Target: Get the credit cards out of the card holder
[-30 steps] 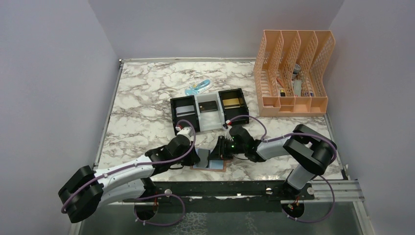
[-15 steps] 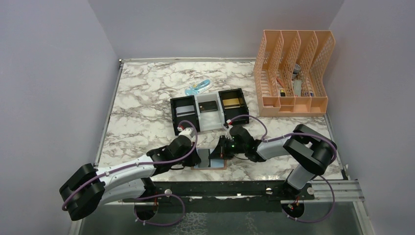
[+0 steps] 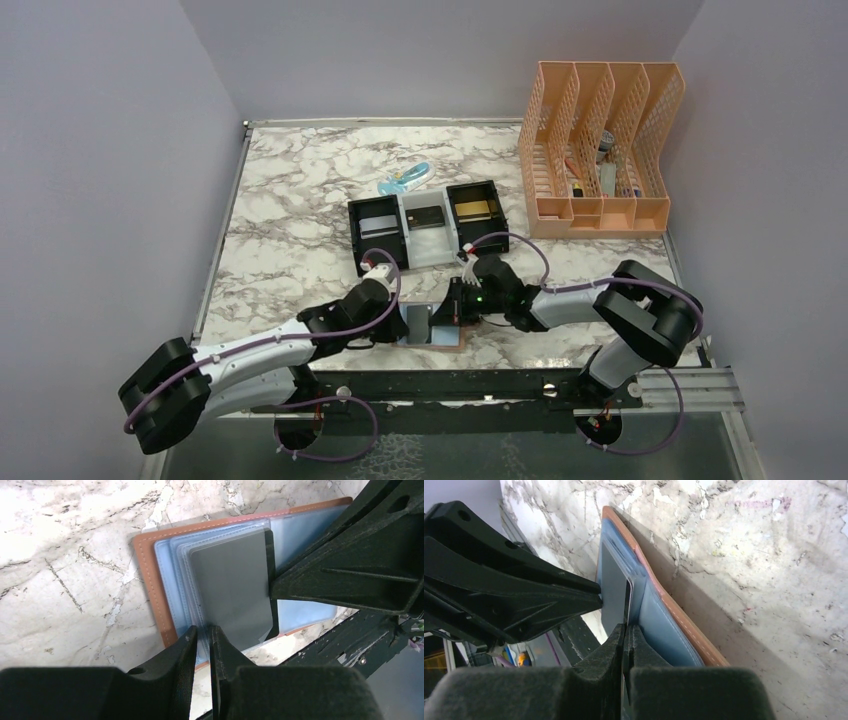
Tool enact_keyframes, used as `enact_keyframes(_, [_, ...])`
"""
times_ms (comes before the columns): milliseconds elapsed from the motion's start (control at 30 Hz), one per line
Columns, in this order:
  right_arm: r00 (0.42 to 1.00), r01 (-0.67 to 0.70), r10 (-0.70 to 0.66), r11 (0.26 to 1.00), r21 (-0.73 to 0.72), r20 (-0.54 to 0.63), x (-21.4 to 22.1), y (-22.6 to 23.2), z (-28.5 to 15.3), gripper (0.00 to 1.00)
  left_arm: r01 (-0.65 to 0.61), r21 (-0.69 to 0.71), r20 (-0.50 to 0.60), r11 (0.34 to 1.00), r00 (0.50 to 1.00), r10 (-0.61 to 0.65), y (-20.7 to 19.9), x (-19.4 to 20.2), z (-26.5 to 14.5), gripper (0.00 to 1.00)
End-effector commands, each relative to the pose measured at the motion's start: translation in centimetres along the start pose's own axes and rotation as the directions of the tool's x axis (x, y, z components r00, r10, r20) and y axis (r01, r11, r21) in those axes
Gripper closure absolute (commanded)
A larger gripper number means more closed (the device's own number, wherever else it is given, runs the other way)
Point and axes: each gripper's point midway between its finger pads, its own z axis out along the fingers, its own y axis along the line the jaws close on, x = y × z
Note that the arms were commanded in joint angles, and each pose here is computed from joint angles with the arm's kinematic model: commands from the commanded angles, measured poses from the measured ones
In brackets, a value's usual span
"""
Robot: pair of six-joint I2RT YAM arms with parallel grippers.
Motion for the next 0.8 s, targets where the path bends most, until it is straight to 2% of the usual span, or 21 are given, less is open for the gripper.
enact_keyframes(0, [0.998, 0.040, -0.041, 0.999, -0.020, -0.056, 1.1, 0.1, -0.5, 0.99, 0.002, -0.038, -0.009, 0.999, 1.000, -0.002, 1.2, 0.8, -0.2, 0.81])
enact_keyframes(233, [0.994, 0.041, -0.040, 0.999, 0.007, -0.104, 1.6, -1.1, -0.7, 0.99, 0.013, -0.027, -0.003, 1.000, 1.000, -0.013, 0.9, 0.7, -0.3, 0.79])
enact_keyframes(333, [0.994, 0.054, -0.047, 0.997, 0.063, -0.103, 1.6, -2.4, -0.7, 0.99, 0.009, 0.003, 0.019, 1.000, 1.000, -0.009, 0.0, -0.1, -0.6, 0.76])
enact_keyframes(500, [0.988, 0.074, -0.064, 0.995, 0.064, -0.140, 1.8, -3.0, -0.8, 0.99, -0.022, 0.059, 0.061, 0.998, 0.998, 0.018, -2.3, -2.2, -1.1, 0.69])
enact_keyframes(667, [0.993, 0.065, -0.058, 0.996, 0.065, -0.106, 1.3, -3.0, -1.2, 0.99, -0.055, 0.150, 0.043, 0.987, 0.998, 0.049, -4.9, -2.7, -0.3, 0.67])
enact_keyframes(767, [0.997, 0.052, -0.046, 0.994, 0.098, -0.061, 0.7, -3.3, -1.5, 0.99, -0.069, 0.139, 0.033, 0.988, 0.997, 0.065, -5.1, -2.5, 0.7, 0.67])
